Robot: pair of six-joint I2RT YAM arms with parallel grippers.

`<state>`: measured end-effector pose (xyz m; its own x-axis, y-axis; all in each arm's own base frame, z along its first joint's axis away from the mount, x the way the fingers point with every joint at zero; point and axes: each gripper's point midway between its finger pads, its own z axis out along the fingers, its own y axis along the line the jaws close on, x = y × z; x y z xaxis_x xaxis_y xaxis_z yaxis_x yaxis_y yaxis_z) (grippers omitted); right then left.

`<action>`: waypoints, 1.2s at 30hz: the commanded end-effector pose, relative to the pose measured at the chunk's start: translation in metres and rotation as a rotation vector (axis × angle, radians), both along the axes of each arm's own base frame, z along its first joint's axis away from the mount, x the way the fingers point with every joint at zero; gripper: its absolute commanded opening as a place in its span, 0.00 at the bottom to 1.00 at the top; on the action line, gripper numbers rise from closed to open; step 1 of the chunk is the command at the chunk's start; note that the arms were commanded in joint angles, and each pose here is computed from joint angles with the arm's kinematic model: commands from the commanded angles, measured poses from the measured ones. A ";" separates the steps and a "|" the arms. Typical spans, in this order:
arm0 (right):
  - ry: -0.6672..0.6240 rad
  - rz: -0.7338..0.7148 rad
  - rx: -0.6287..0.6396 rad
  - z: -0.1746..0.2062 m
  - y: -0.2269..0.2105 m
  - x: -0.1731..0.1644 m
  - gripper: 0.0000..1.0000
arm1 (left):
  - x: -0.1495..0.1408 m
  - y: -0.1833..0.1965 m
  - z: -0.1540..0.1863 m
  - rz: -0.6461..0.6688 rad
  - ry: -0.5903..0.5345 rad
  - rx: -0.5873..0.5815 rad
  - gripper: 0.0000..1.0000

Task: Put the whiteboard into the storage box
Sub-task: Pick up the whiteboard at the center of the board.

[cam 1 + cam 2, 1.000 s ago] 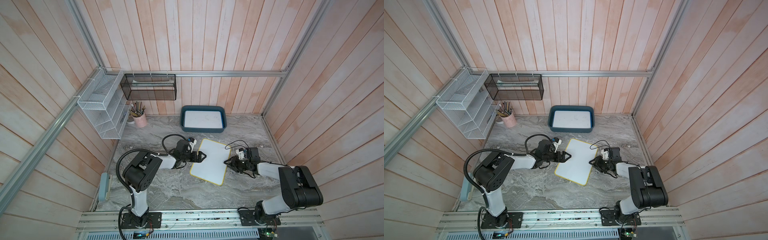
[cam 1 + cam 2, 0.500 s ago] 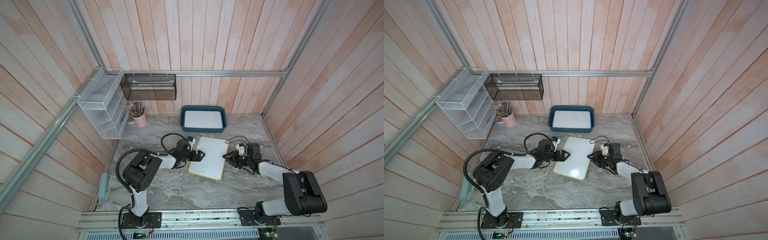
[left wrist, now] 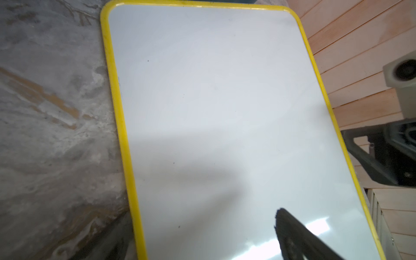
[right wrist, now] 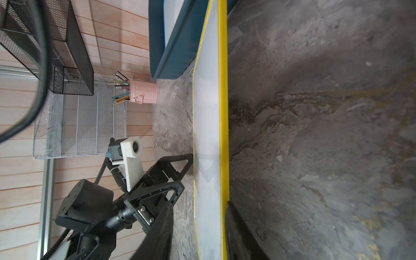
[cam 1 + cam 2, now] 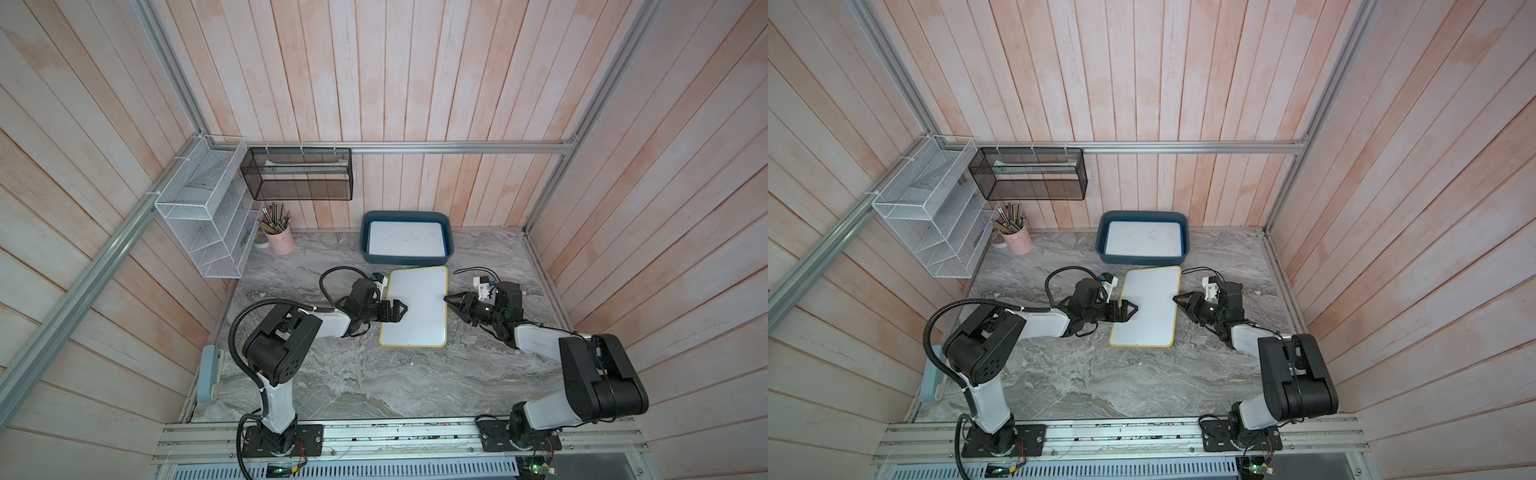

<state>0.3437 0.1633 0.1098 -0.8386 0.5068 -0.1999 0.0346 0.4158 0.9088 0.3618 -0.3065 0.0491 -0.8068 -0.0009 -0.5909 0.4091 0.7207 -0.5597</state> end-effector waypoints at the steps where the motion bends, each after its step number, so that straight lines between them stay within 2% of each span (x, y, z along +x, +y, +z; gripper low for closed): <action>1: 0.003 0.179 0.112 0.009 0.035 -0.026 0.39 | -0.060 -0.022 -0.025 -0.166 0.203 -0.045 1.00; 7: -0.017 0.205 0.148 0.010 0.052 -0.024 0.39 | -0.059 -0.023 -0.023 -0.167 0.202 -0.049 1.00; 14: -0.048 0.185 0.272 0.017 0.065 -0.023 0.39 | -0.060 -0.023 -0.022 -0.167 0.207 -0.048 1.00; 21: -0.004 0.095 0.280 -0.004 0.061 -0.025 0.38 | -0.060 -0.022 -0.023 -0.162 0.207 -0.043 1.00; 31: 0.002 -0.092 0.389 -0.007 0.058 -0.013 0.37 | -0.060 -0.023 -0.025 -0.165 0.213 -0.046 1.00; 36: -0.003 -0.131 0.440 -0.004 0.061 -0.007 0.36 | -0.059 -0.023 -0.024 -0.170 0.204 -0.041 1.00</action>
